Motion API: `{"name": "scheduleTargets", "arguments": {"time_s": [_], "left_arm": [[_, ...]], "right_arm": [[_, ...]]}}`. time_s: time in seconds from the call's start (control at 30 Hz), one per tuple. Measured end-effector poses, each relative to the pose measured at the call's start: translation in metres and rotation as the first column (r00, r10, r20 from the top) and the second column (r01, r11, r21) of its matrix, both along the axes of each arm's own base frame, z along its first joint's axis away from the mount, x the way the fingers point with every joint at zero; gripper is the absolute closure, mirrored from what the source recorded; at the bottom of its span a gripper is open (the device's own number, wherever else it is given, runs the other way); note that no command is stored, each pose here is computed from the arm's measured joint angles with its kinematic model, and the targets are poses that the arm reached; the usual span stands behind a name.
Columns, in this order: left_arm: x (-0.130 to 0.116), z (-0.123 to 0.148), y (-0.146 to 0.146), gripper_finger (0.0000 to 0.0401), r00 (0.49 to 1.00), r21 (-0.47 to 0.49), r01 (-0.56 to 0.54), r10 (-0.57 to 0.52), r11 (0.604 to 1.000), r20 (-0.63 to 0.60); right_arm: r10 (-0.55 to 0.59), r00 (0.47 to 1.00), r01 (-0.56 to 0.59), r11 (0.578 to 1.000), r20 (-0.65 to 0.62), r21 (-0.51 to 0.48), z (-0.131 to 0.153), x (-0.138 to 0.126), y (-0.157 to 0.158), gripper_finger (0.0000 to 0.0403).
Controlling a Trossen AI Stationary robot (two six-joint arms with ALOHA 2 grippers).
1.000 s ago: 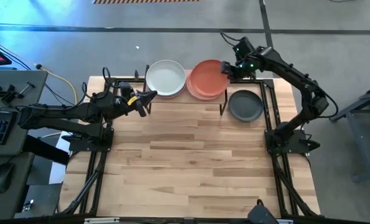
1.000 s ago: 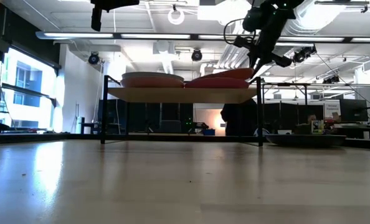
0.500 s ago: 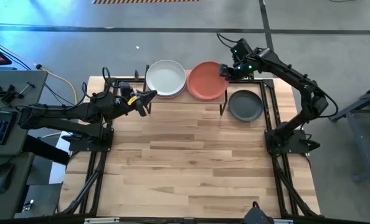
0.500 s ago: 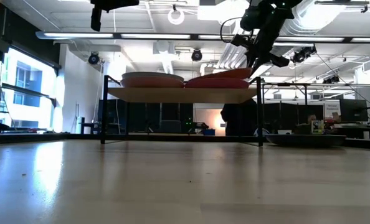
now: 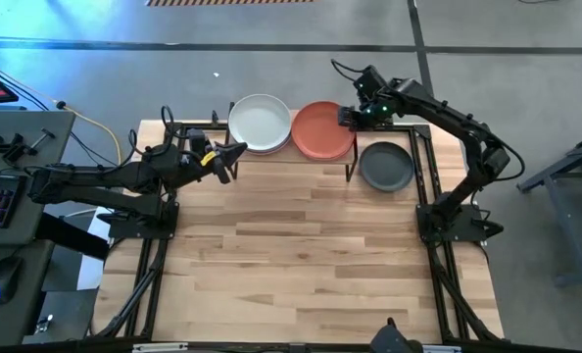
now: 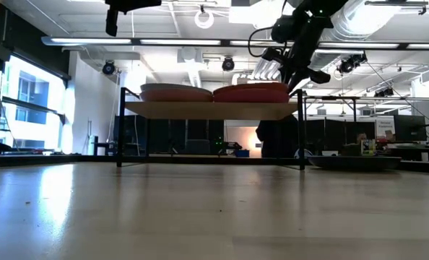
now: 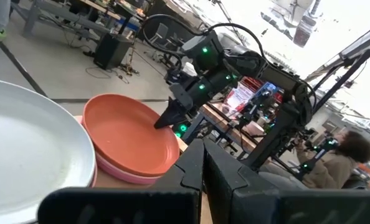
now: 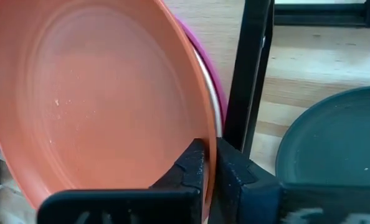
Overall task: Place and stack plates onto a shelf
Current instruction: Stack the brown plate on the light orange plate
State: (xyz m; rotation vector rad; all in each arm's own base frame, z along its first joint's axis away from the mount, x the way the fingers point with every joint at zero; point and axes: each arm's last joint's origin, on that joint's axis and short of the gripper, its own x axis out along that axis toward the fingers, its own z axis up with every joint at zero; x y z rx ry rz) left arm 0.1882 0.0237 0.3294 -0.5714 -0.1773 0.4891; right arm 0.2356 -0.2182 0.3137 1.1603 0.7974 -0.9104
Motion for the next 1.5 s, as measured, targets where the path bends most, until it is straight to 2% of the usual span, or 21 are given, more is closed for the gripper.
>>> {"name": "scheduleTargets", "arguments": {"time_s": [0.13,0.43,0.63,0.87,1.1,1.27,1.4,1.5], "left_arm": [[0.0,0.0,0.0,0.0401,1.0,-0.014,0.004,-0.004,1.0,0.007],[0.0,0.0,0.0,0.0401,1.0,-0.013,0.005,-0.005,1.0,0.008],[0.0,0.0,0.0,0.0401,1.0,-0.017,0.007,-0.007,1.0,0.009],[0.0,0.0,0.0,0.0401,1.0,-0.018,0.007,-0.007,1.0,0.01],[0.0,0.0,0.0,0.0401,1.0,-0.019,-0.001,0.001,1.0,0.01],[0.0,0.0,0.0,0.0401,1.0,-0.019,-0.004,0.004,1.0,0.01],[0.0,0.0,0.0,0.0401,1.0,-0.019,-0.004,0.005,1.0,0.01],[0.0,0.0,0.0,0.0401,1.0,-0.019,-0.005,0.005,1.0,0.01]], "right_arm": [[0.004,1.0,-0.005,1.0,-0.005,-0.007,0.0,0.0,0.0,0.0375],[0.061,0.998,-0.062,0.998,-0.033,-0.027,0.001,-0.003,0.003,0.0293],[0.073,0.997,-0.074,0.997,-0.024,-0.035,0.004,-0.005,0.004,0.0272],[0.131,0.991,-0.133,0.99,-0.038,-0.054,0.009,-0.012,0.005,0.0271],[0.171,0.985,-0.174,0.971,-0.029,-0.165,0.037,-0.04,0.016,0.0272],[0.203,0.975,-0.218,0.941,-0.086,-0.259,0.055,-0.058,0.035,0.0274],[0.204,0.973,-0.227,0.926,-0.108,-0.303,0.048,-0.067,0.05,0.0305],[0.159,0.985,-0.174,0.931,-0.073,-0.321,0.023,-0.075,0.058,0.0365]]}}
